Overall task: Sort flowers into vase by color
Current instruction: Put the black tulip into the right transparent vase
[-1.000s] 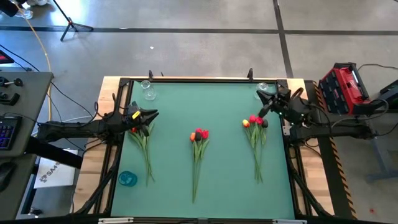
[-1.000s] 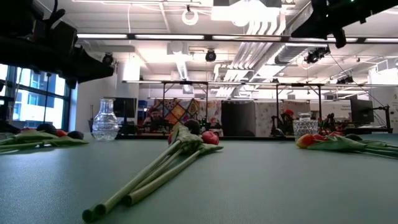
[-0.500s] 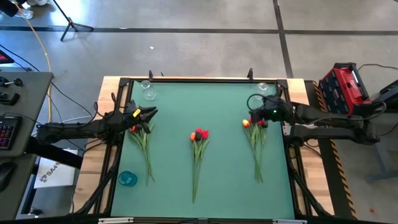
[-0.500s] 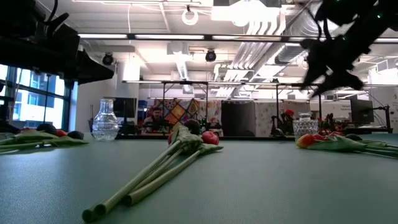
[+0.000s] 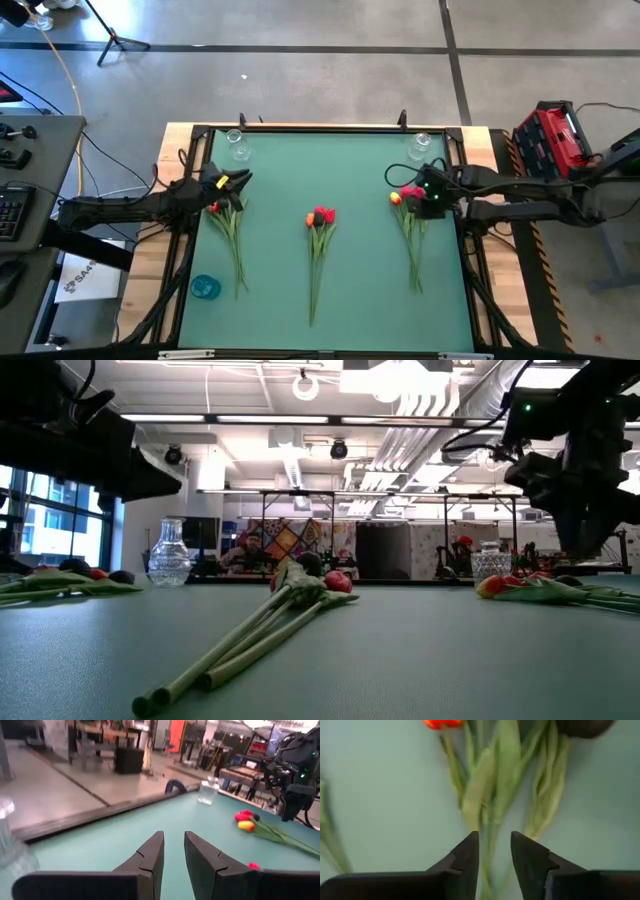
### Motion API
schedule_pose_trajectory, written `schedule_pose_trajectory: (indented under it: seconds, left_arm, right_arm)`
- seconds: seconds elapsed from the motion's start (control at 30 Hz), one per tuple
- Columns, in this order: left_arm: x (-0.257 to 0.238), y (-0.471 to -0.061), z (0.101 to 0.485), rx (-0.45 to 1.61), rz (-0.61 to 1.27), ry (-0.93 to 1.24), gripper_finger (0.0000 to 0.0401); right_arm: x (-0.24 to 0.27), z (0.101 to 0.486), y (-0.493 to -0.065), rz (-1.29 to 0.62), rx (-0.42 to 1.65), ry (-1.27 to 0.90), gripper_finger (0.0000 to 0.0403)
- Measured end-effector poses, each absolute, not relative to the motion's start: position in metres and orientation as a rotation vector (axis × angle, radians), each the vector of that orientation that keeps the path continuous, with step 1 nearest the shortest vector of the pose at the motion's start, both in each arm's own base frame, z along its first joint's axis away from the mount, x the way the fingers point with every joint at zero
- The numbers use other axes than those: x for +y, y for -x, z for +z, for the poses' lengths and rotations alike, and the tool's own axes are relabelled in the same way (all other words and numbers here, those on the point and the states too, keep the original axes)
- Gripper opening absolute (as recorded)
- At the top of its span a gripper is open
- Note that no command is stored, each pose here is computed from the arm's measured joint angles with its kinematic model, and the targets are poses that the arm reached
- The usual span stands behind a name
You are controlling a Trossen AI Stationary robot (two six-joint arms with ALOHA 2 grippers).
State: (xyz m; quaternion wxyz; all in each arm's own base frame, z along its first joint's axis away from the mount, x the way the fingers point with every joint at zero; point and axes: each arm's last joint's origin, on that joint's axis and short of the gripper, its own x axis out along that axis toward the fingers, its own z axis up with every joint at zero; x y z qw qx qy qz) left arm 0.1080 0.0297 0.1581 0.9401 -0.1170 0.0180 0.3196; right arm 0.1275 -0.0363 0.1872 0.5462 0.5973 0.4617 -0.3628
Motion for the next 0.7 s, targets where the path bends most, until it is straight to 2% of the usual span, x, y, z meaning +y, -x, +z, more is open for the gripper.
schedule_pose_trajectory:
  seconds: [0.17,0.37,0.47,0.7]
  left_arm:
    - [0.028,-0.108,0.150,0.127,0.605,0.240,0.0062]
    - [0.026,-0.110,0.148,0.165,0.516,0.218,0.0062]
    - [0.026,-0.110,0.149,0.145,0.522,0.277,0.0062]
    - [0.024,-0.111,0.147,0.155,0.479,0.346,0.0062]
  right_arm:
    - [-0.041,0.180,-0.128,-0.983,1.123,-1.208,0.0076]
    - [-0.050,0.169,-0.131,-1.190,1.132,-0.937,0.0071]
    - [-0.051,0.163,-0.134,-1.235,1.155,-0.953,0.0071]
    - [-0.042,0.158,-0.141,-1.189,1.201,-0.965,0.0071]
